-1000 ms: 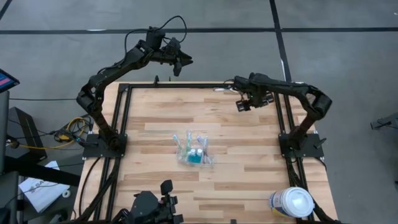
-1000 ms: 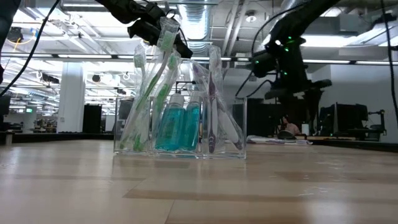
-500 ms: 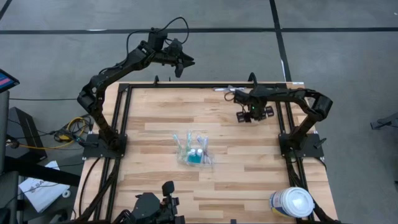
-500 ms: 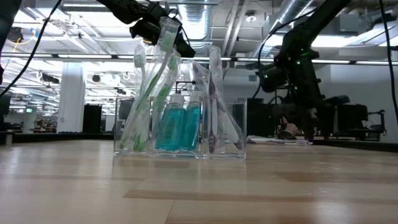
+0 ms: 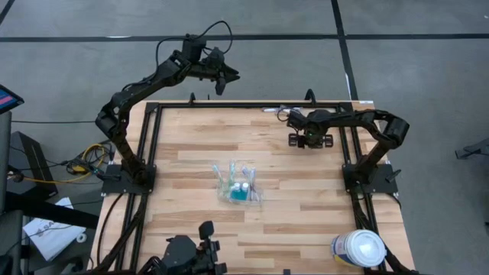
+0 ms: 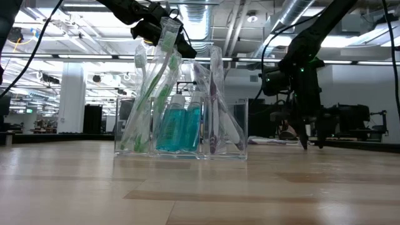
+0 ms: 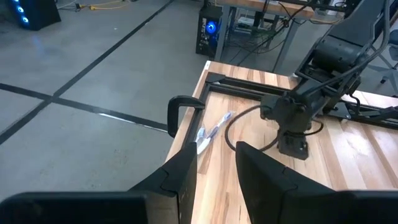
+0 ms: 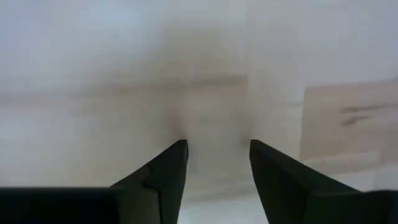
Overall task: Pick & Place toothbrushing station
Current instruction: Put the purple toothbrush into the transparent organizer
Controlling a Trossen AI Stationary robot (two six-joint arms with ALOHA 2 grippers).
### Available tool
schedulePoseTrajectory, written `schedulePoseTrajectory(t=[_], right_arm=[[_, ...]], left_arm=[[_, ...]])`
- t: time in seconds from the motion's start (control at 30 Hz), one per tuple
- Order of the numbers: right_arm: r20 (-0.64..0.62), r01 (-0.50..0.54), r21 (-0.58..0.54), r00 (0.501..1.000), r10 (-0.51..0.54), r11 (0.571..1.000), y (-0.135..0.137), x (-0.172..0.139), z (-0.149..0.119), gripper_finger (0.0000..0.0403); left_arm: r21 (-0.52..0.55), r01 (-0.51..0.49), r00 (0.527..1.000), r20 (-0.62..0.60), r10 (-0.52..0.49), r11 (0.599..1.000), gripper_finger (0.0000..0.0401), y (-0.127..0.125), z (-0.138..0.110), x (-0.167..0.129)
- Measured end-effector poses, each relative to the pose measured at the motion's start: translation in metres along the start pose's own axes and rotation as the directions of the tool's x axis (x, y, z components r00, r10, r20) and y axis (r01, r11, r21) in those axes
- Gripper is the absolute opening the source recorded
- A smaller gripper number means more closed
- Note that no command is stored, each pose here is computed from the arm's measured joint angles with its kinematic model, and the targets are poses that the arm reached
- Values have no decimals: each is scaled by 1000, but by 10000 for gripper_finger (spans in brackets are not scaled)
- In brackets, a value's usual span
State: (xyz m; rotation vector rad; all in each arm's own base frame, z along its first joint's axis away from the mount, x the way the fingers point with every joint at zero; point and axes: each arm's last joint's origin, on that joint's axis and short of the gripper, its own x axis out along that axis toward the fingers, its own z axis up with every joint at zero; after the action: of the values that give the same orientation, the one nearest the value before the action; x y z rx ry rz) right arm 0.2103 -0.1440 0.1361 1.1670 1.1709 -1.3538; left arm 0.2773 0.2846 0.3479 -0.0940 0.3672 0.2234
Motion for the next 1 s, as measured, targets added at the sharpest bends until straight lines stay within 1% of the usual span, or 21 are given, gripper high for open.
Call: schedulePoseTrajectory(t=[0.13,0.23,0.33,0.4,0.47,0.57,0.67,0.7,0.77,0.83,0.87,0.9,1.0], right_arm=[[160,-9,150,987,-15,989,2,-6,3,185],[209,-31,246,978,-22,969,-3,-9,1,189],[220,-62,278,975,-1,959,-9,-16,-2,184],[246,-110,273,968,42,956,-12,-27,-4,177],[275,-184,279,956,105,943,-14,-41,-7,170],[352,-312,276,913,207,909,-15,-60,-10,155],[460,-445,239,835,303,863,-13,-76,-4,135],[488,-472,226,812,320,852,-13,-80,-1,128],[530,-510,223,779,335,831,-13,-83,8,114],[548,-513,248,774,317,822,-17,-81,19,101],[546,-501,266,782,300,823,-19,-78,24,96],[542,-485,283,793,279,827,-22,-75,29,91],[503,-461,301,821,272,835,-26,-66,42,77]], left_arm=[[1,-3,1000,-1,3,1000,106,0,0,0],[2,-6,1000,-1,6,1000,106,0,0,0],[3,-6,1000,0,6,1000,106,0,0,0],[5,-6,1000,2,6,1000,106,0,0,0],[10,-8,1000,10,8,1000,106,1,1,0],[18,-10,1000,23,10,1000,106,3,1,3],[10,-7,1000,14,7,1000,106,6,-5,10],[5,-2,1000,15,2,1000,106,8,-7,14],[-44,12,1000,-11,-12,999,106,11,-14,21],[-78,22,999,-29,-24,997,106,14,-21,28],[-85,30,999,-36,-34,996,106,14,-23,31],[-81,34,999,-34,-37,996,106,12,-24,33],[-56,40,999,-13,-41,998,106,9,-20,36]])
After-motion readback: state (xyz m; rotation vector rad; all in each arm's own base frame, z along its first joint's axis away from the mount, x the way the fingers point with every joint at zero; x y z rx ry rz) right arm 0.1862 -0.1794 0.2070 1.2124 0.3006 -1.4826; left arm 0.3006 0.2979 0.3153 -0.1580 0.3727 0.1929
